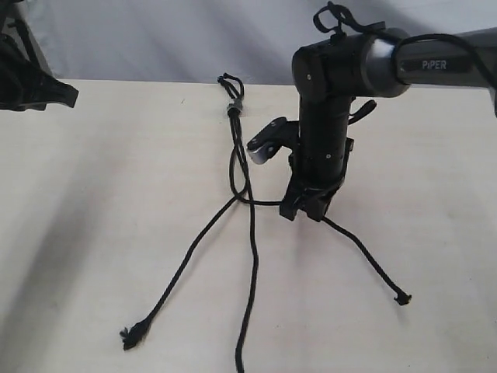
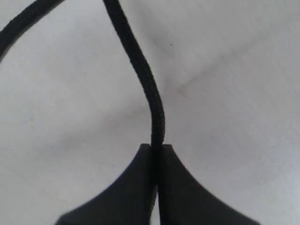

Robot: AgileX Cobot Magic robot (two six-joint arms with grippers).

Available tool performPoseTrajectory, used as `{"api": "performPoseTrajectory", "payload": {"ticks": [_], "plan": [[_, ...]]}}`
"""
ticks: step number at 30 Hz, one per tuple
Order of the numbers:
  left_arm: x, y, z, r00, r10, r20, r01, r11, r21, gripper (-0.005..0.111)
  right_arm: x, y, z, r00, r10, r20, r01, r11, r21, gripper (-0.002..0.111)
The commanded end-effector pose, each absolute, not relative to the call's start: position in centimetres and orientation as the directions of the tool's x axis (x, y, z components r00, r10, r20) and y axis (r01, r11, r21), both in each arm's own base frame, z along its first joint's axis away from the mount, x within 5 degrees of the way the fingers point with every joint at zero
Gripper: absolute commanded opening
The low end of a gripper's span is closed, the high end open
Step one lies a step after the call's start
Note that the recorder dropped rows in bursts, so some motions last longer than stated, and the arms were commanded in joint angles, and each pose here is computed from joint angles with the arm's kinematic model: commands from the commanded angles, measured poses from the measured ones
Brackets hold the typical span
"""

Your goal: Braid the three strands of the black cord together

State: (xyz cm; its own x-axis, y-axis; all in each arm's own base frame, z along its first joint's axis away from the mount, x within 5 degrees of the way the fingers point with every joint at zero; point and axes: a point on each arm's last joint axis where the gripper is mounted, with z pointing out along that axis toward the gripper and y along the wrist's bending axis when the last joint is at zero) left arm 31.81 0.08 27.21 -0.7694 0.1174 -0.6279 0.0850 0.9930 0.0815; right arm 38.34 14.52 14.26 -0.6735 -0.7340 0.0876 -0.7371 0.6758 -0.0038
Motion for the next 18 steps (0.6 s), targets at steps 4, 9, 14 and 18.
{"api": "performPoseTrajectory", "payload": {"ticks": [4,9,14,18], "plan": [[31.7,0.1,27.2,-0.767,0.105,-0.633,0.077,0.994,0.072,0.001,38.4,13.6,13.1,-0.693,-0.718,0.065,-0.721,0.689,-0.074,0.001],[31.7,-0.1,27.2,-0.768,0.070,-0.636,0.063,0.997,0.033,0.001,38.4,13.6,13.1,-0.694,-0.717,0.059,-0.719,0.690,-0.083,0.033],[31.6,-0.8,27.2,-0.775,-0.027,-0.631,0.029,0.996,-0.079,0.001,38.4,13.6,15.8,-0.703,-0.711,-0.025,-0.705,0.701,-0.105,0.074],[31.1,-5.5,27.2,-0.786,0.042,-0.617,0.161,0.977,-0.139,0.001,38.4,10.4,25.8,-0.745,-0.551,-0.376,-0.524,0.832,-0.180,0.082]]}}
